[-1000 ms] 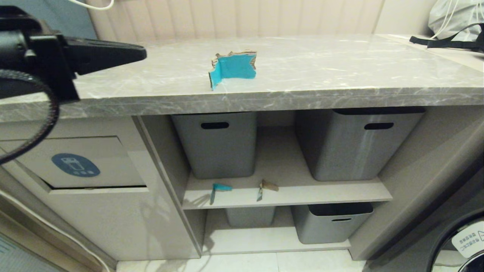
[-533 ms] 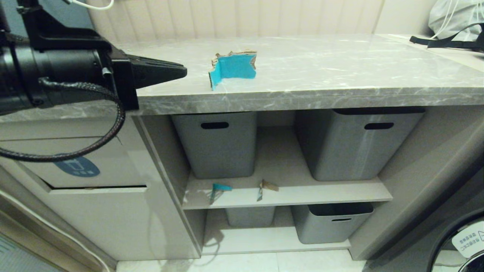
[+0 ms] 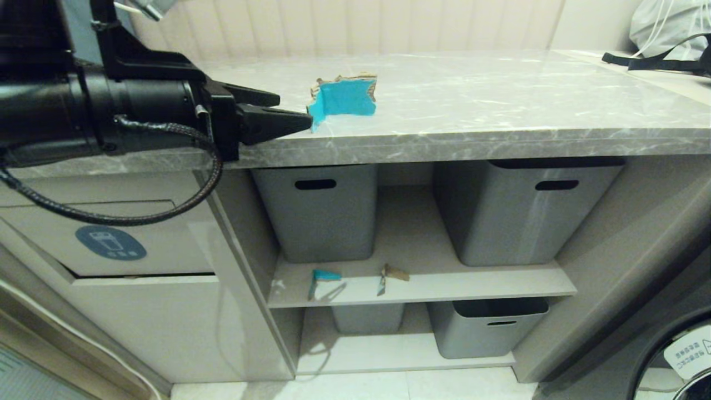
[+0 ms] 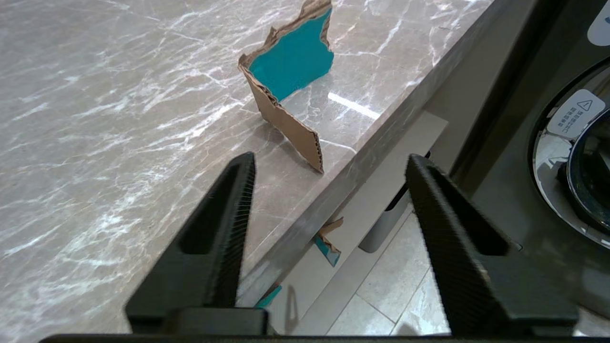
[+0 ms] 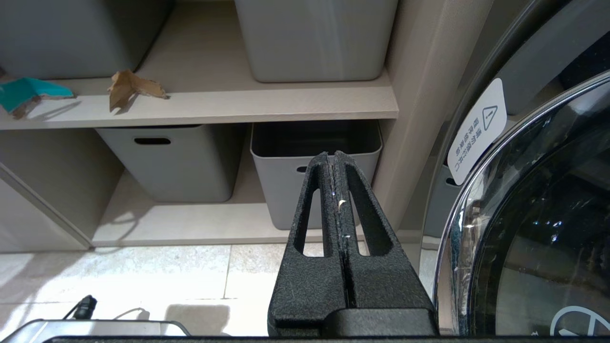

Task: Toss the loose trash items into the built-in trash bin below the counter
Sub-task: Pick up the garbage

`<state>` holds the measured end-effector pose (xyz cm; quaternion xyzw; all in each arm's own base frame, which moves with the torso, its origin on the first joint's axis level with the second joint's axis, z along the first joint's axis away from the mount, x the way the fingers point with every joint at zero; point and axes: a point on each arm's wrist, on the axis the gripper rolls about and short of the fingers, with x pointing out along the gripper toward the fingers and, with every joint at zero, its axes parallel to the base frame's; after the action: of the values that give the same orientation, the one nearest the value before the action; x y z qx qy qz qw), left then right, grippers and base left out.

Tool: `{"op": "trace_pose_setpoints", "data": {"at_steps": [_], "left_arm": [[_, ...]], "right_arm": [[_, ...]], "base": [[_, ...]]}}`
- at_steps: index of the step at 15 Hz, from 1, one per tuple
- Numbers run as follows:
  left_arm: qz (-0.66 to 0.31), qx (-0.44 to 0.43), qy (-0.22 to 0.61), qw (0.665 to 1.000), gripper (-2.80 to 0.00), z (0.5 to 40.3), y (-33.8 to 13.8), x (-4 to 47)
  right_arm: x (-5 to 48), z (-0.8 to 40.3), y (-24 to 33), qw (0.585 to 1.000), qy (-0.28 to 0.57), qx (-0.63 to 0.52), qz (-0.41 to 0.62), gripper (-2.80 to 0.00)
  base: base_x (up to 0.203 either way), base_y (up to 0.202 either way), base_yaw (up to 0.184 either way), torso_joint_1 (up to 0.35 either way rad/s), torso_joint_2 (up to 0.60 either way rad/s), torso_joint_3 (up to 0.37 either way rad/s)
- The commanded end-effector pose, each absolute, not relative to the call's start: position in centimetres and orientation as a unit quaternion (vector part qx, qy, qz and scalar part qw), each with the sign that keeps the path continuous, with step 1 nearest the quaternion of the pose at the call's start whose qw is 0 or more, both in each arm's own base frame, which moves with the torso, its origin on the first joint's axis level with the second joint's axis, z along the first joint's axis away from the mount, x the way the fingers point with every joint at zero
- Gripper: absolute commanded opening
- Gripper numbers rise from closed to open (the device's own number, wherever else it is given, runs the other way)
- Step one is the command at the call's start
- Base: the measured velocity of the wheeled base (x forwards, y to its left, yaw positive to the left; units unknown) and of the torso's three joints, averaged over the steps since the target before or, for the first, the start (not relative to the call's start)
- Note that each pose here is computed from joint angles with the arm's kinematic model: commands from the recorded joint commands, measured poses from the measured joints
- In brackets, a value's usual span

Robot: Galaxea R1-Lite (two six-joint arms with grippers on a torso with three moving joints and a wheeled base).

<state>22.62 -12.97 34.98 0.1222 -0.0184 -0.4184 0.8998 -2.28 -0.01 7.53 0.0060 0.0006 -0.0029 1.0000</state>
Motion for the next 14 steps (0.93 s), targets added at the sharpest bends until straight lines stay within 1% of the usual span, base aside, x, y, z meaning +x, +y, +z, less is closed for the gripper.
{"op": "trace_pose_setpoints", "data": {"at_steps": [1,7,14], "left_arm": [[-0.421,0.123,-0.008,0.899,0.0,34.4,-13.5,23.7],[-0.391,0.126,-0.008,0.912,0.0,34.4,-15.7,28.1],[-0.391,0.125,-0.014,0.912,0.0,34.5,-16.4,29.3]], "right_arm": [[-2.3,7.5,0.0,1.0,0.001,0.006,-0.003,-2.8],[-2.3,7.5,0.0,1.0,0.001,0.006,-0.002,-2.8],[-2.3,7.5,0.0,1.0,0.001,0.006,-0.003,-2.8]], "base": [[0.0,0.0,0.0,0.0,0.0,0.0],[0.0,0.0,0.0,0.0,0.0,0.0],[0.0,0.0,0.0,0.0,0.0,0.0]]}}
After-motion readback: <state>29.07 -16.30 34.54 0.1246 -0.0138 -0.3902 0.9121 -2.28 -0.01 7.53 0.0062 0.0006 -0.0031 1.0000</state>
